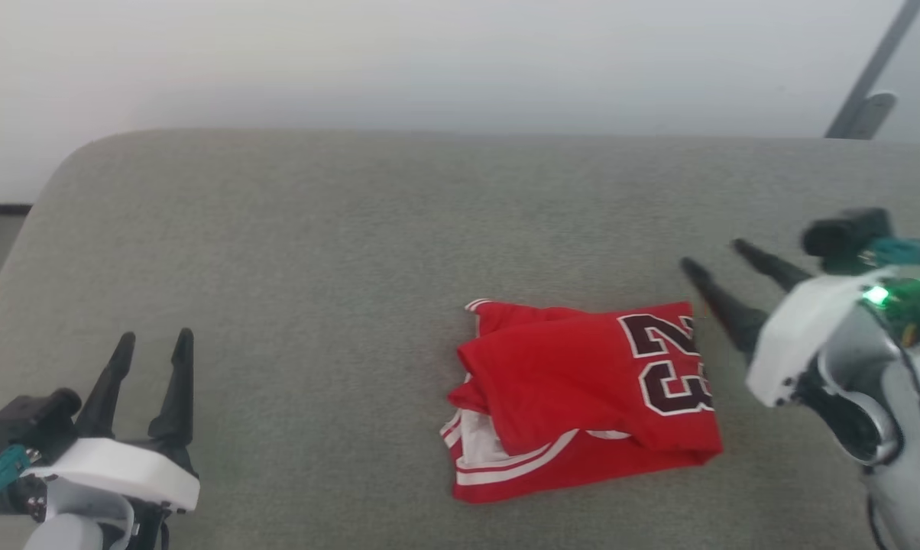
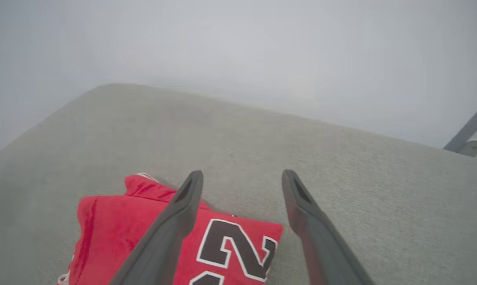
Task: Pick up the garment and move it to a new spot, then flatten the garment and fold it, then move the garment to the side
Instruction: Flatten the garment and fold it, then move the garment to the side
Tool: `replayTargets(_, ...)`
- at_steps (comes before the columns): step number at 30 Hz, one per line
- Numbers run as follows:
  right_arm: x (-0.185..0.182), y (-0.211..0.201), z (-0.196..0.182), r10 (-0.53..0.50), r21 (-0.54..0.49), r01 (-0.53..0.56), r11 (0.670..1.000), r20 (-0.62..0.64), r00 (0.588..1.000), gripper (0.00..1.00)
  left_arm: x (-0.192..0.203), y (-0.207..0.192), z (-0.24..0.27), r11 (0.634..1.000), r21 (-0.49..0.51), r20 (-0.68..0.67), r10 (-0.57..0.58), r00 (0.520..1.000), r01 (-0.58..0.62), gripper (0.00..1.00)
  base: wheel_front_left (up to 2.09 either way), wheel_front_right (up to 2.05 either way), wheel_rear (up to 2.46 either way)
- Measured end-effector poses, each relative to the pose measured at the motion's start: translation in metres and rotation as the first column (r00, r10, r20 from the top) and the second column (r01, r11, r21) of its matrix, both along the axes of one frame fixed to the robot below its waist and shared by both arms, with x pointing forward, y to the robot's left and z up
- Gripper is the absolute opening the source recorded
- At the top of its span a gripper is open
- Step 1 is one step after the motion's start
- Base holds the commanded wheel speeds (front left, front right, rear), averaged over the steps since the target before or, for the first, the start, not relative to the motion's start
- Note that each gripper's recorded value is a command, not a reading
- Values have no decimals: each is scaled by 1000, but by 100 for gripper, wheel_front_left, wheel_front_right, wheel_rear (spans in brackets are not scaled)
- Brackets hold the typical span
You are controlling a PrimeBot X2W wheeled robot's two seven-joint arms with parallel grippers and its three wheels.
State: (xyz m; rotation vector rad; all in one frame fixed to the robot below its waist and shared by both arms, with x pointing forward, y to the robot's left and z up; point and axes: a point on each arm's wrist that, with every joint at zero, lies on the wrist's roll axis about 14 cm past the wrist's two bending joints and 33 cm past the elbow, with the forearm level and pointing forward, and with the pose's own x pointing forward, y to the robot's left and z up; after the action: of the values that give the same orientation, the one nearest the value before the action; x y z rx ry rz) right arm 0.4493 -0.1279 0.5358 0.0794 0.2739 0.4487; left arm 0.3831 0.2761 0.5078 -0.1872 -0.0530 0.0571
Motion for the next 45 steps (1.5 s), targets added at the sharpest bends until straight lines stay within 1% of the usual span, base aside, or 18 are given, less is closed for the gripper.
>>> replayTargets(4,-4,-37,8,-99,-10,100,995,109,989,100,1,-4,-1,1000,7,-3,-15,1000,15,100,0,0,0)
replayTargets(10,-19,-81,6,-219,-10,226,974,214,952,100,1,-7,-3,999,26,-11,-33,999,33,100,0,0,0)
replayTargets(13,-27,-102,1,-274,-15,286,958,244,930,100,2,-9,-3,999,26,-13,-39,999,40,100,0,0,0)
replayTargets(19,-42,-123,-9,-340,-15,359,933,280,897,100,3,-16,-3,998,22,-9,-55,998,55,100,0,0,0)
replayTargets(29,-57,-134,-22,-402,14,415,910,278,872,100,0,-15,-2,998,24,-7,-52,999,52,100,0,0,0)
replayTargets(37,-61,-132,-28,-407,15,419,908,270,873,100,1,-14,0,998,31,-2,-52,999,52,100,0,0,0)
replayTargets(45,-59,-124,-31,-391,16,401,916,260,883,100,-1,-14,-2,998,35,-9,-53,999,54,100,0,0,0)
